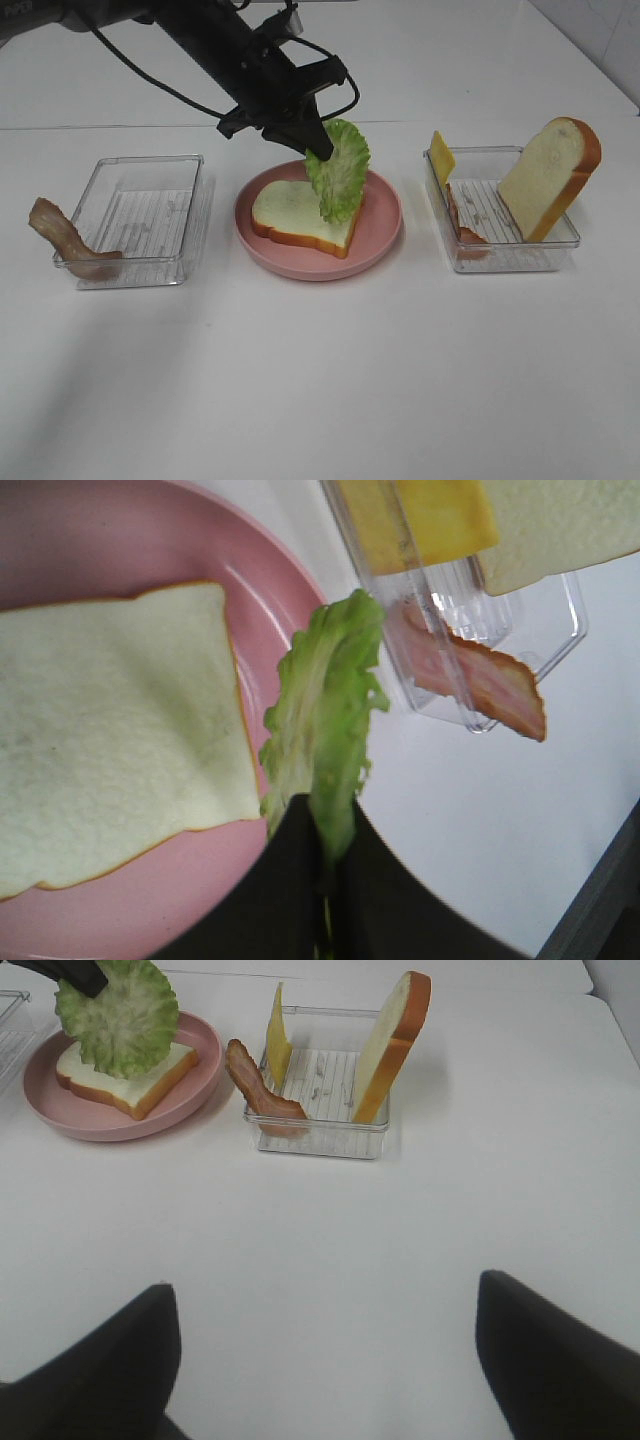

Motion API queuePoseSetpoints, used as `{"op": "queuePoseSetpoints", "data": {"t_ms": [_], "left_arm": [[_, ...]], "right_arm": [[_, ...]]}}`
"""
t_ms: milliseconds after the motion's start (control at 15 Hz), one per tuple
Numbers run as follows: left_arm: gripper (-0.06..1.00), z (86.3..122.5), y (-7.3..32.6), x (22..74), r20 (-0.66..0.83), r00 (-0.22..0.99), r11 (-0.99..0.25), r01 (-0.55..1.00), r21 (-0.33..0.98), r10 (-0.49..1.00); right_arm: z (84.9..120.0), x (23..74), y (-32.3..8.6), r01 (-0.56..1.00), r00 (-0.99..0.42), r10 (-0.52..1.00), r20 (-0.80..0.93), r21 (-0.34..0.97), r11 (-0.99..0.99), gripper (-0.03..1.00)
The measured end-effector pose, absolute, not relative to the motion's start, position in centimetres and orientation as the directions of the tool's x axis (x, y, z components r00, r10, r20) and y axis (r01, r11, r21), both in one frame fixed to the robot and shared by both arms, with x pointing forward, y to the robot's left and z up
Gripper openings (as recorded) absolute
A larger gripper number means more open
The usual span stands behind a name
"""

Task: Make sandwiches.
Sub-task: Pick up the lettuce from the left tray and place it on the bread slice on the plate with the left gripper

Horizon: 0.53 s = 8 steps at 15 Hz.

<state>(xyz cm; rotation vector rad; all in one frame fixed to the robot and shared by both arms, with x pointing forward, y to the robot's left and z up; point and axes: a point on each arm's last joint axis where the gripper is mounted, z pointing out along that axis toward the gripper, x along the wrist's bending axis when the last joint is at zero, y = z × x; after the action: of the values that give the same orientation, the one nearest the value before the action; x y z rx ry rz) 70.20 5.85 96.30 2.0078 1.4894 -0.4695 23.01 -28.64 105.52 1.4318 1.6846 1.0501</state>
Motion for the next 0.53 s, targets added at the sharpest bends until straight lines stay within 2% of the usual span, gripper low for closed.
{"op": "queuePoseSetpoints", "data": {"t_ms": [200, 533], "left_arm": [[0.01, 94.2, 6.5, 70.5, -0.51, 0.331, -0.243, 0.942, 0.233, 0.794], [0.01, 93.5, 7.2, 71.0, -0.415, 0.365, -0.273, 0.925, 0.265, 0.834]], "right_arm": [[105.5, 23.0, -28.6, 0.438, -0.163, 0.987, 0.004, 0.896, 0.069, 0.77], [105.5, 23.0, -28.6, 0.438, -0.163, 0.987, 0.004, 0.896, 0.069, 0.77]]}}
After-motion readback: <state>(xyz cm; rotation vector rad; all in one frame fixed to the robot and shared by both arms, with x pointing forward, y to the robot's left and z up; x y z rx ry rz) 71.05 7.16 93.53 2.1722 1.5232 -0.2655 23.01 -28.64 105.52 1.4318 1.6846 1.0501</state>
